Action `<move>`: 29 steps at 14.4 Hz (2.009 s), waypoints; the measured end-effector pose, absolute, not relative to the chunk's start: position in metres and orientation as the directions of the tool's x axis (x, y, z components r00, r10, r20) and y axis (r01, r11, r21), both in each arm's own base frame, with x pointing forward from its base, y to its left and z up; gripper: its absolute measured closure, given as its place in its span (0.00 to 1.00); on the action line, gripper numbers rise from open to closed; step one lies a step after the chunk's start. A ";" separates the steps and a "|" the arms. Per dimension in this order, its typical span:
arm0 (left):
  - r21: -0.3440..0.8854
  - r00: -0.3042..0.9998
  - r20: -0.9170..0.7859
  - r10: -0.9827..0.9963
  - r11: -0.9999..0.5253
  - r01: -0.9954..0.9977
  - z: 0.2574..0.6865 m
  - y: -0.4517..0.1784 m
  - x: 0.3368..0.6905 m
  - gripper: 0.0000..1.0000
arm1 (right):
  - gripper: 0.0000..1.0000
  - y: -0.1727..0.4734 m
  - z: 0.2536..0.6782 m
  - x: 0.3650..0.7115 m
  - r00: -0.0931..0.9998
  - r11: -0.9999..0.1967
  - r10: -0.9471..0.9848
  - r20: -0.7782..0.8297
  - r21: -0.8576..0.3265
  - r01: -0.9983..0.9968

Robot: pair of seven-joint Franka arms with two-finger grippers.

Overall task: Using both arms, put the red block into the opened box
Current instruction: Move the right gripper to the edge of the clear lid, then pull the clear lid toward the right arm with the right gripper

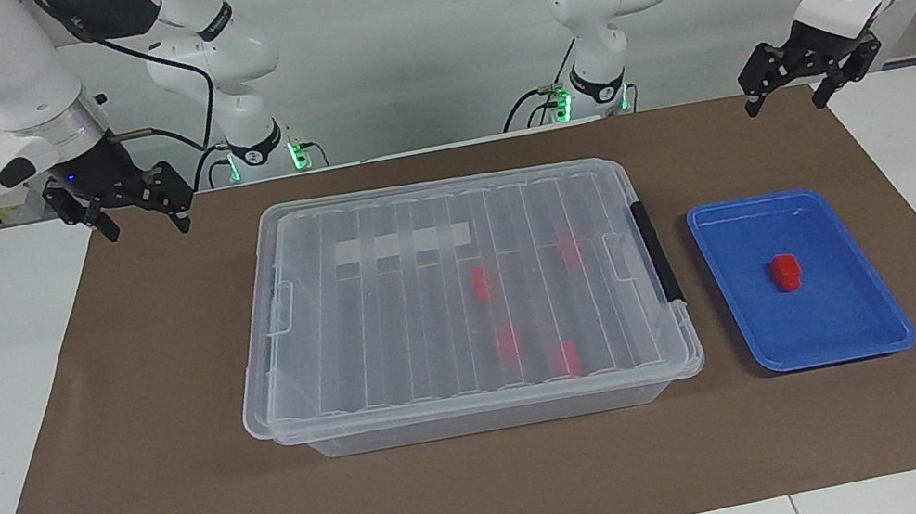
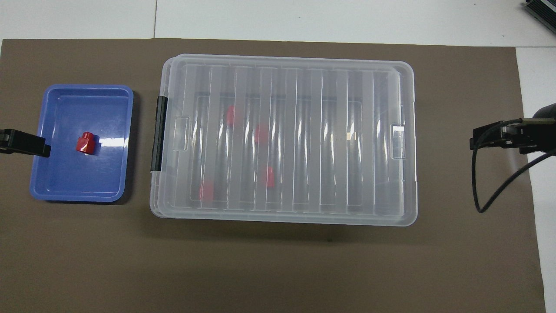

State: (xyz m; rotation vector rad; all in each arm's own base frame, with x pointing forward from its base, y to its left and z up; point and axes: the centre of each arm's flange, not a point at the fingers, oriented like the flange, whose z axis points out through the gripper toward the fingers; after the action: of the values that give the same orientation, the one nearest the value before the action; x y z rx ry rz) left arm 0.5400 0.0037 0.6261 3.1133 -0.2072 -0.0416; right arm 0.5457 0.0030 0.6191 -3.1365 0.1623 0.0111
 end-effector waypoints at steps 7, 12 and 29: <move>0.023 0.991 -0.025 -0.133 -0.991 -0.132 0.626 0.004 0.540 0.00 | 0.00 0.001 0.618 0.546 0.993 -0.993 -0.121 -0.009 0.000 -0.121; 0.023 0.991 -0.025 -0.133 -0.991 -0.132 0.626 0.004 0.540 0.00 | 0.00 0.001 0.598 0.544 0.992 -0.992 -0.125 0.005 -0.003 -0.125; 0.023 0.991 -0.025 -0.133 -0.991 -0.132 0.626 0.004 0.540 0.00 | 0.00 0.052 0.460 0.523 0.998 -0.999 -0.046 0.031 -0.013 -0.045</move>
State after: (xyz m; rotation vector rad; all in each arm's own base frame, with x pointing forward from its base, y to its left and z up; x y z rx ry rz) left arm 0.5400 0.0037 0.6261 3.1133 -0.2071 -0.0416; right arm 0.5227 0.0517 0.4603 -3.1280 0.0713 -0.0487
